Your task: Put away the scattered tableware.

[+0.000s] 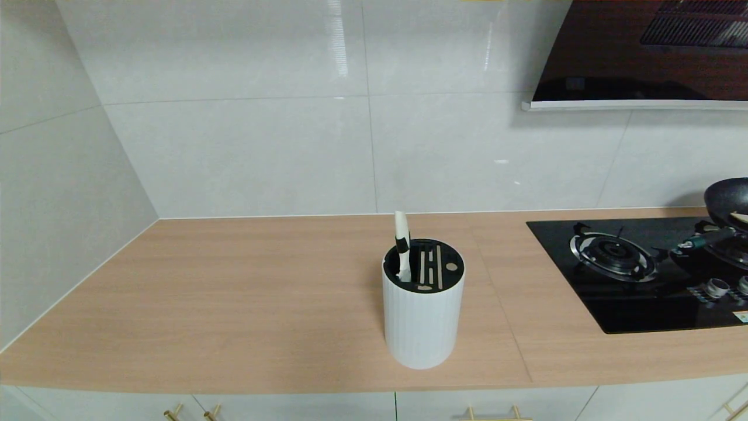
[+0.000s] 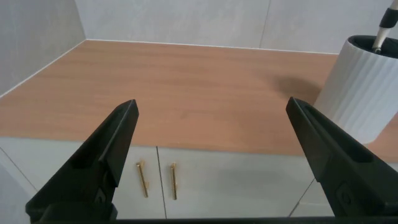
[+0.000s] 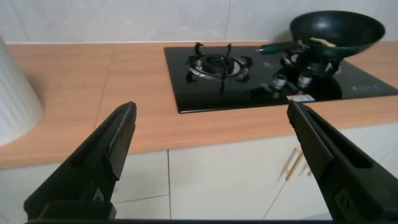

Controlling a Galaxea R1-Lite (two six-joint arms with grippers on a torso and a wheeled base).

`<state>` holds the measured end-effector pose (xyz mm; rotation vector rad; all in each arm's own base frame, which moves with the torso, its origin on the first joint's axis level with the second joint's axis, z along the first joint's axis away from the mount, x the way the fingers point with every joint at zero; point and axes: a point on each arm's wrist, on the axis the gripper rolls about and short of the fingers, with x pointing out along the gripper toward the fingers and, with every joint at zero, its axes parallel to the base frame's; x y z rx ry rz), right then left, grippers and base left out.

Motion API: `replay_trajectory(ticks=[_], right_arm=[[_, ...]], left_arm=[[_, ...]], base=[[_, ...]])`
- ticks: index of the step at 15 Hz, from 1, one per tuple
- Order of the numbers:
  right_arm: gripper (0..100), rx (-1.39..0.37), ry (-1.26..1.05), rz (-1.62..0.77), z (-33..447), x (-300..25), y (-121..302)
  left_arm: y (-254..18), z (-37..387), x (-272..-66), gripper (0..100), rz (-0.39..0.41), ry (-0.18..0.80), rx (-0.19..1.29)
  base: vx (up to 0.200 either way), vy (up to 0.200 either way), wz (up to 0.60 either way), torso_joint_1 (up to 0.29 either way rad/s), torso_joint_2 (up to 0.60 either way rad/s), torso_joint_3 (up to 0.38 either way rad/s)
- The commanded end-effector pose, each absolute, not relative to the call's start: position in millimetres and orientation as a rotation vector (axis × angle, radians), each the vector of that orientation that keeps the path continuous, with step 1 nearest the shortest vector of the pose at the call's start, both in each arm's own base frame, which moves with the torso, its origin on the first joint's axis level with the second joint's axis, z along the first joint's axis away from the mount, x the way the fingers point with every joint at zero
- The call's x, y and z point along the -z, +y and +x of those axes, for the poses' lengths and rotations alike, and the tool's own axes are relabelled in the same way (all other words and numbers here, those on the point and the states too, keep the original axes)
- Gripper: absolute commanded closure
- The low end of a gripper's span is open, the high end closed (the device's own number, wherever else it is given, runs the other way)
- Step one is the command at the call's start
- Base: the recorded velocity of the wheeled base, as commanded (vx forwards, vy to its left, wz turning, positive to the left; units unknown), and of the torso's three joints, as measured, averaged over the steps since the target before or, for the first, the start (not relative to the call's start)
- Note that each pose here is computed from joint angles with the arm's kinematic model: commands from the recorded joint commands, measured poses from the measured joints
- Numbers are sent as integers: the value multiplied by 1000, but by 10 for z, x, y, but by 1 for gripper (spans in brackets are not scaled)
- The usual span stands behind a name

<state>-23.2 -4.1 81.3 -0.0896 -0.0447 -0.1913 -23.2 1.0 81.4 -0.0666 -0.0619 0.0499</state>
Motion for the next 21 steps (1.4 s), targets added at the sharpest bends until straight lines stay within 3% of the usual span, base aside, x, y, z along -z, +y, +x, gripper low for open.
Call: replay_trajectory(ticks=[1, 3, 5, 6, 9, 21], right_arm=[[0, 183, -47, -63, -232, -812, -39], [0, 185, -54, 70, -232, -805, -41], [0, 196, -51, 88, -232, -801, -43], [0, 153, -46, 86, -230, -797, -34], [0, 43, 5, 3, -227, -752, -9], [0, -2, 3, -5, -227, -754, 1]], left_arm=[[6, -230, -816, 0, -70, -61, -33], [2, -231, -822, 0, -88, -64, -14], [2, -233, -828, 0, -140, -67, -12], [2, -231, -823, 0, -128, -65, -13], [1, -230, -800, 0, 136, -40, -17], [-13, -231, -801, 0, 112, -43, 47]], base=[[0, 0, 0, 0, 0, 0], [0, 0, 0, 0, 0, 0], [0, 0, 0, 0, 0, 0], [0, 0, 0, 0, 0, 0], [0, 0, 0, 0, 0, 0], [0, 0, 0, 0, 0, 0]])
